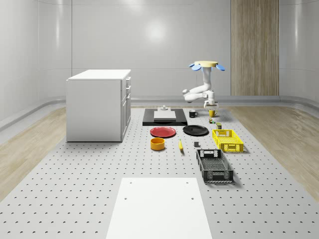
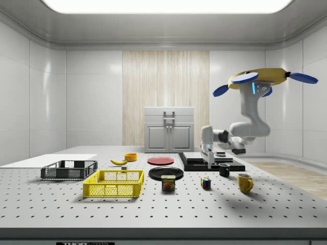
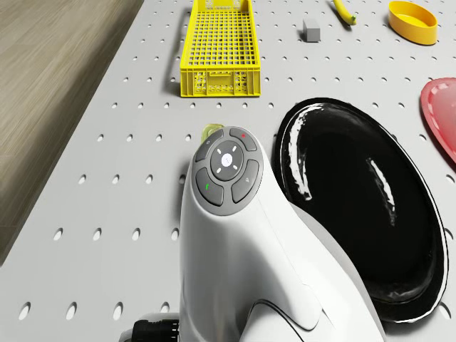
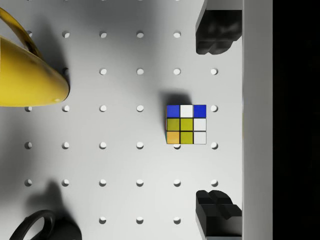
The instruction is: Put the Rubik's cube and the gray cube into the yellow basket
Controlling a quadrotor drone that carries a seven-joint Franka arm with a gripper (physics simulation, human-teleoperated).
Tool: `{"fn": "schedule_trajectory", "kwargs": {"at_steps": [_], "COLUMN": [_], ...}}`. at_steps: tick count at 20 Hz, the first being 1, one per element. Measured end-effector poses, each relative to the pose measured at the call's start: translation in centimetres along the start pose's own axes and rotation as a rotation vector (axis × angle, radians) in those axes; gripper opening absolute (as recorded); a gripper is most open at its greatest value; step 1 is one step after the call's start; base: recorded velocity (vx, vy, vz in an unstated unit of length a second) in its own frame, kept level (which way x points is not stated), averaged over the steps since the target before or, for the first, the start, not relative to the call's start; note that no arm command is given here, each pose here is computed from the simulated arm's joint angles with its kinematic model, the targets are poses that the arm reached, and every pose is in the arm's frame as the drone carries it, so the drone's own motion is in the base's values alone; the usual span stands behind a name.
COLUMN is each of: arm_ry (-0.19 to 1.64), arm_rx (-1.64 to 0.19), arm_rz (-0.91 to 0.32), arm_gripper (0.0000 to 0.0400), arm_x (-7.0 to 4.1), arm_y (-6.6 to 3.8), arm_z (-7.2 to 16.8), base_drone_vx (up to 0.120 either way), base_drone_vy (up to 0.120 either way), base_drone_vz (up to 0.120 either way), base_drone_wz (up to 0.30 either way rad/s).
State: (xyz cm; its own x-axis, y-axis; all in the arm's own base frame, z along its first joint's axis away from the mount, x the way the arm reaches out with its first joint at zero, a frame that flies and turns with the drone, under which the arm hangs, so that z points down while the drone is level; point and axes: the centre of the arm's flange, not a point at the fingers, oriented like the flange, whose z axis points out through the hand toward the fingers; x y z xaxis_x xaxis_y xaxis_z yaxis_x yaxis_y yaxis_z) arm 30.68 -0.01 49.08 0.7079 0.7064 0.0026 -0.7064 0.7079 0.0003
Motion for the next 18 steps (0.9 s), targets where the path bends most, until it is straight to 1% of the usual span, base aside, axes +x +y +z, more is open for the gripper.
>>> {"fn": "schedule_trajectory", "kwargs": {"at_steps": [3,5,11,14,18], "arm_ry": [0.000,0.000,0.000,0.000,0.000], "arm_rx": [0.000,0.000,0.000,0.000,0.000], "arm_rz": [0.000,0.000,0.000,0.000,0.000], "arm_gripper": [0.0400,0.0400,0.0400,0.0400,0.0400], "arm_x": [0.0,0.0,0.0,0.0,0.0], "arm_y": [0.0,0.0,0.0,0.0,0.0], "arm_z": [0.0,0.0,0.0,0.5,1.9], "base_drone_vx": [0.000,0.000,0.000,0.000,0.000], "base_drone_vy": [0.000,-0.060,0.000,0.000,0.000], "base_drone_vz": [-0.120,-0.120,-0.113,0.000,0.000], "base_drone_wz": [0.000,0.000,0.000,0.000,0.000]}}
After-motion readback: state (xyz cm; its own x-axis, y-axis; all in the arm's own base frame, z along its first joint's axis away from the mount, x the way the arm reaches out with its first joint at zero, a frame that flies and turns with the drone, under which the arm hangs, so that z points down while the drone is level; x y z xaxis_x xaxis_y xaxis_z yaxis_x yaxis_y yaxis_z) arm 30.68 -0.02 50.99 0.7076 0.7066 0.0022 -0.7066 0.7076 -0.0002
